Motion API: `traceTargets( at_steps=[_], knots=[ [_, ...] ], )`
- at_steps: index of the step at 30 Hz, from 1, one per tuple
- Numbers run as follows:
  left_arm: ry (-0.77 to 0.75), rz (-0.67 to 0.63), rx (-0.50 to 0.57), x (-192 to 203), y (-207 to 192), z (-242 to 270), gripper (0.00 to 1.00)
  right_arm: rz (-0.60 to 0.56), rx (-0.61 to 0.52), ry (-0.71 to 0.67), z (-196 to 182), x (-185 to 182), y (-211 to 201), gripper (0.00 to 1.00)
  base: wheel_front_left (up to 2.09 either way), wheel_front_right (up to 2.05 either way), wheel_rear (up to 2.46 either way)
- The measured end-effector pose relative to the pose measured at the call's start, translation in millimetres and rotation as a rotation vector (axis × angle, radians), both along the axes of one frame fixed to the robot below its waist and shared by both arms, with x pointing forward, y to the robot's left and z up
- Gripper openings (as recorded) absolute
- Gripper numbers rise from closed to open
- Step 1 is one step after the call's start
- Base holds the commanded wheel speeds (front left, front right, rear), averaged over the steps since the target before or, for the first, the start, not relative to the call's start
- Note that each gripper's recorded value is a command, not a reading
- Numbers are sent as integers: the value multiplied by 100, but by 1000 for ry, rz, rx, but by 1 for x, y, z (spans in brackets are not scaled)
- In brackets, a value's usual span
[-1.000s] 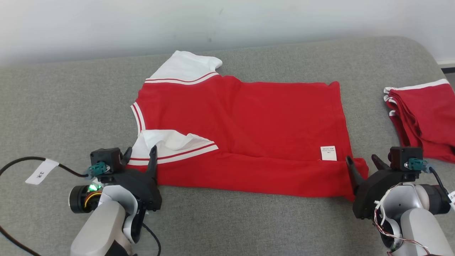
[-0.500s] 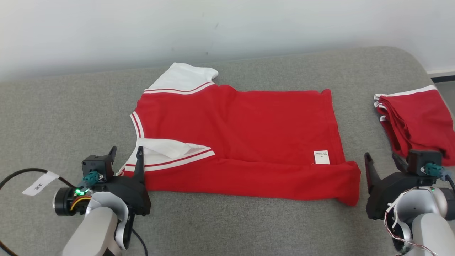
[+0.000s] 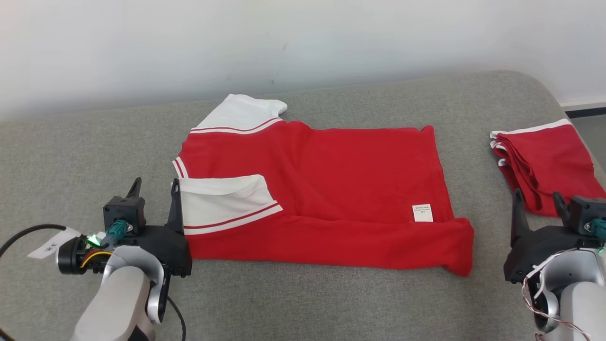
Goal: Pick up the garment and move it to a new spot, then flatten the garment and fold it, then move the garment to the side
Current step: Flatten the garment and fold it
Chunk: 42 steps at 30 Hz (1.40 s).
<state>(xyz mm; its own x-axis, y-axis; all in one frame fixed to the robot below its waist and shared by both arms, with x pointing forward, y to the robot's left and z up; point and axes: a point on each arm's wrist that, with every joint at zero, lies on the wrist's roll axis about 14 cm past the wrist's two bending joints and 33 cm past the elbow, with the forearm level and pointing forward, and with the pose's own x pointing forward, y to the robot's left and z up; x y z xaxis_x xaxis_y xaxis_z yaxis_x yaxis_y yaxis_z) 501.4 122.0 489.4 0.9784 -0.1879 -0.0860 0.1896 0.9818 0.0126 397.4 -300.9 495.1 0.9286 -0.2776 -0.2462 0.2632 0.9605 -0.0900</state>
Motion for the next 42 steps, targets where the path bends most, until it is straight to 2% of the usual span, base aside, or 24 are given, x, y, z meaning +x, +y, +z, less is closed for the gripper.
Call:
traceTargets(
  at_steps=[3,7,16,20,29,36,42],
  knots=[
    [-4,-13,-13,1,-7,2,100,29,8,-48,9,7,10,100,0,0,0],
    [-2,-24,-27,3,-12,1,100,171,46,-95,18,25,57,100,0,0,0],
    [27,-34,-58,2,-22,-9,100,449,102,11,-18,31,154,100,0,0,0],
    [32,-31,-72,1,-24,-10,100,502,83,91,-40,29,170,100,0,0,0],
    [35,-27,-84,5,-22,-13,100,496,16,292,-95,17,161,100,0,0,0],
    [32,-6,-83,15,-8,-14,100,466,21,324,-108,22,151,100,0,0,0],
    [-5,6,-28,37,11,0,100,448,26,322,-110,27,145,100,0,0,0]
  ],
)
